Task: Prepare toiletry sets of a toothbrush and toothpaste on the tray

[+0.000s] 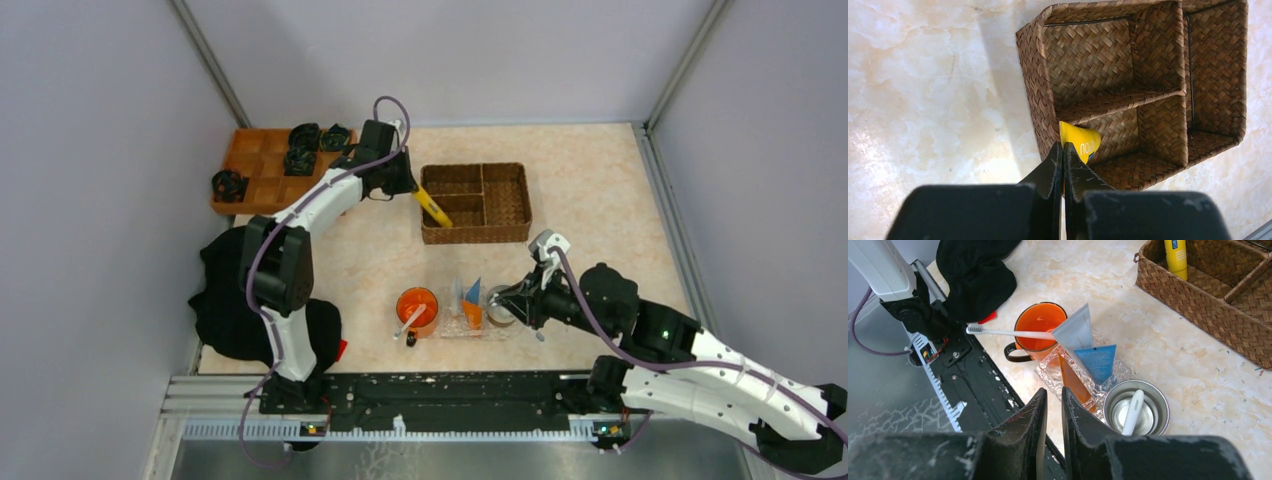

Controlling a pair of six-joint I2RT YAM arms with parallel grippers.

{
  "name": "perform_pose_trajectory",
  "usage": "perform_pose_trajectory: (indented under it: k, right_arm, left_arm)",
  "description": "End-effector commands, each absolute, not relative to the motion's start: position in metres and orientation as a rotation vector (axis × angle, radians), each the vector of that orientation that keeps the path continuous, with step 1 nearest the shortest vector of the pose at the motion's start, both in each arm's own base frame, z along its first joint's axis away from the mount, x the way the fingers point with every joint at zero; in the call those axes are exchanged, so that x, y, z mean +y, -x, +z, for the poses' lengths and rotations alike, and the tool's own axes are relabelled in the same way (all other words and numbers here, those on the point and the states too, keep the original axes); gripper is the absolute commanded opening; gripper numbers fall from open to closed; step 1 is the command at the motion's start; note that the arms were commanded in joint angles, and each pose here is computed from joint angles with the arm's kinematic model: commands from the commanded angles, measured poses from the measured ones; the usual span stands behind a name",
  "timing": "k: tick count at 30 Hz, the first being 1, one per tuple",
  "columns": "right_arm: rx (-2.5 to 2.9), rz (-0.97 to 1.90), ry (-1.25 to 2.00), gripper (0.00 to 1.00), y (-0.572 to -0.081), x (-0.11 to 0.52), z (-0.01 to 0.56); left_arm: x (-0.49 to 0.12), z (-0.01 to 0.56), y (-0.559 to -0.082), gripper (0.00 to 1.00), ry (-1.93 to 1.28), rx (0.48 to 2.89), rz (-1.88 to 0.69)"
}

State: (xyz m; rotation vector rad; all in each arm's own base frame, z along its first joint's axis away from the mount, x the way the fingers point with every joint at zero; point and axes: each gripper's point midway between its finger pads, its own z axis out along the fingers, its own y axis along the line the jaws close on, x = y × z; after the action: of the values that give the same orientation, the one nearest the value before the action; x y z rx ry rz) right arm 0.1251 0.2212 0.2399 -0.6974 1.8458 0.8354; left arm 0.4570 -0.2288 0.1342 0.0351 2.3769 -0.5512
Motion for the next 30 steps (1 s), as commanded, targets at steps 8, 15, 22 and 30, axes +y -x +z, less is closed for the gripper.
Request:
perform_pose_trajectory:
  k: [8, 15, 22, 30]
  right_arm:
    - [1.823, 0.844, 0.687, 0.17, -0.127, 0.226, 0.244]
    - [1.831, 0.839, 0.694, 0.17, -0.129, 0.230, 0.246]
    - [1.906, 0.692, 0.524, 0.19, -0.153, 0.213, 0.261]
    - [1.906, 0.640, 0.401, 0.50, -0.165, 0.203, 0.294]
  left_arm:
    - [-0.234, 0.235, -0.413, 0.00, -0.200, 2.163, -0.681]
    - [-0.241, 0.308, -0.334, 0.00, -0.396, 2.028, -0.677]
    - [-0.234, 0.337, -0.257, 0.00, -0.459, 2.059, -0.615]
    - [-0.215, 0.327, -0.187, 0.00, -0.527, 2.099, -0.698]
